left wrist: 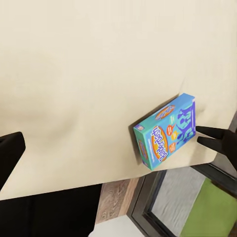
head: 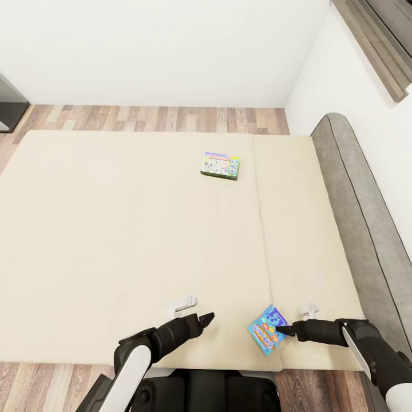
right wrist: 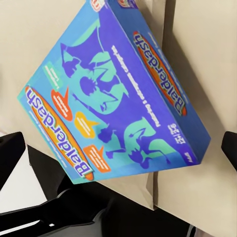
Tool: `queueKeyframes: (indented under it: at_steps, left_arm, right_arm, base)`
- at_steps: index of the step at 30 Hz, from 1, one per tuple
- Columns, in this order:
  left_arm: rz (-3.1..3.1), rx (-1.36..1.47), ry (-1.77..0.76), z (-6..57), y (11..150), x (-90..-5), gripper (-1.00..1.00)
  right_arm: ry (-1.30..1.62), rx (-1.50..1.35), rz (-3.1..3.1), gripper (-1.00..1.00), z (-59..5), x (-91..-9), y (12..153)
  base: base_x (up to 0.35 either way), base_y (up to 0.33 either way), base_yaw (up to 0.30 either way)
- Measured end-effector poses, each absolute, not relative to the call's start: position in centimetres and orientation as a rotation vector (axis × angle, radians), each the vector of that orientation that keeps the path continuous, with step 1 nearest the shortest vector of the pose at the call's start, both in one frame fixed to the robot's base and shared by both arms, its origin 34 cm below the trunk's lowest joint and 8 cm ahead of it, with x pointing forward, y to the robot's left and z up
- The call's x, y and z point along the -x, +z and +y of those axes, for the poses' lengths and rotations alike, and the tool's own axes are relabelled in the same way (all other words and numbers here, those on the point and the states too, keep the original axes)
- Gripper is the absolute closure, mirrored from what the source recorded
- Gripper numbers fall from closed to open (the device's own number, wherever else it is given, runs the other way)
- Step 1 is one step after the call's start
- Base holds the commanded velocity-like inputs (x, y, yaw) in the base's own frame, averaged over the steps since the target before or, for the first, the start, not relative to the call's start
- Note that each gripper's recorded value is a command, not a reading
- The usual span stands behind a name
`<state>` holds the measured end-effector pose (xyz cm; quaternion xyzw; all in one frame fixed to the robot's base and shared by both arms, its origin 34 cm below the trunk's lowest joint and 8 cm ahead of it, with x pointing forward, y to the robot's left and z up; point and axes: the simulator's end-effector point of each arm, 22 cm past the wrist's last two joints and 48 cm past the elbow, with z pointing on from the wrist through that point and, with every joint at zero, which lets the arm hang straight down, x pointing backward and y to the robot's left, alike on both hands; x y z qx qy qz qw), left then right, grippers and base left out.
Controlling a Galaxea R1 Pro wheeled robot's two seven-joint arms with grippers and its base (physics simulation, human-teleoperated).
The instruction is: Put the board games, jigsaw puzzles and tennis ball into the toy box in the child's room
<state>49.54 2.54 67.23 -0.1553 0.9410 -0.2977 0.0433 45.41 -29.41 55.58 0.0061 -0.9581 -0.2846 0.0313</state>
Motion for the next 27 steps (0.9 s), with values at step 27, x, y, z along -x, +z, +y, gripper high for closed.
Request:
queueKeyframes:
  at_steps: [27]
  left_arm:
    - [2.879,0.482,-0.912,2.66,67.13,-49.4,-1.0]
  right_arm:
    - [-0.871,-0.018,-2.948,-1.0,-29.44,-45.18,55.47]
  base:
    - [0.0,0.0,0.0]
